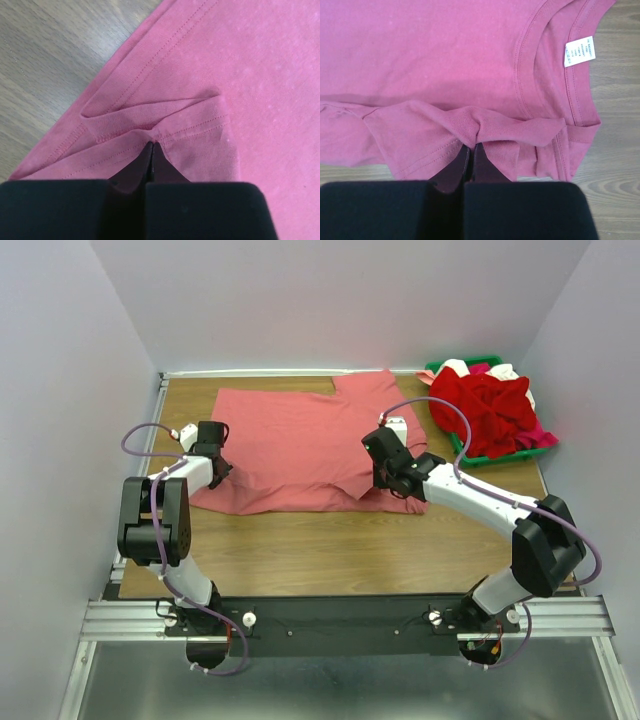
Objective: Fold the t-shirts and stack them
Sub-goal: Fold the tshirt
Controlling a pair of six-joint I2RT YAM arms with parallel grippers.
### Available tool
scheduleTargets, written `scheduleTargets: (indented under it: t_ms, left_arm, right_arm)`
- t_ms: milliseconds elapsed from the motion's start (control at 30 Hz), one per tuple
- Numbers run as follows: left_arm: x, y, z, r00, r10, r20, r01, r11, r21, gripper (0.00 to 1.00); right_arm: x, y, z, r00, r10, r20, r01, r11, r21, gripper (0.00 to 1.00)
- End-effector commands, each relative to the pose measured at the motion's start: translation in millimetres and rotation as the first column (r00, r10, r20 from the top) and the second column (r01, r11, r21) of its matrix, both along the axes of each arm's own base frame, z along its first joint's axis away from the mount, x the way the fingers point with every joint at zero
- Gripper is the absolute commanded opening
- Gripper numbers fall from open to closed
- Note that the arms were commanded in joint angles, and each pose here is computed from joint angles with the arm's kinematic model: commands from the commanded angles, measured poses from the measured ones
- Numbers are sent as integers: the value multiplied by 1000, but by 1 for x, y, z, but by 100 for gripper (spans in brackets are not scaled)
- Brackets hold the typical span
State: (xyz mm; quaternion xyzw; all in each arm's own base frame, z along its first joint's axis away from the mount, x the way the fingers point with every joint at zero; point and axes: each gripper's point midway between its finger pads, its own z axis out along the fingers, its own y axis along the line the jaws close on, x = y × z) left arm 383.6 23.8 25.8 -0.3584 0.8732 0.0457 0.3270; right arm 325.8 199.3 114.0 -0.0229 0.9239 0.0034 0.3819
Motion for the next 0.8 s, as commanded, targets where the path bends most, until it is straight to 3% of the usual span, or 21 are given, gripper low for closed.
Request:
scheduleTargets:
  t_ms: [0,300,500,767]
  left_arm:
    - [6,2,7,1000,-8,15,8,1000,4,0]
    - [-11,8,60,982,32,186,-36,999,18,0]
    - [-31,8,71,971,49,234,-51,999,2,0]
    - [-75,23,102,921,223,320,-220,974,-47,0]
  right_arm:
    - [1,-2,6,1000,-3,23,3,1000,6,0]
    - [0,-2,12,999,-2,35,2,1000,19,0]
    - [-3,-3,15,999,-2,38,1,999,40,0]
    - [-21,-7,31,998,23,59,-29,994,108,0]
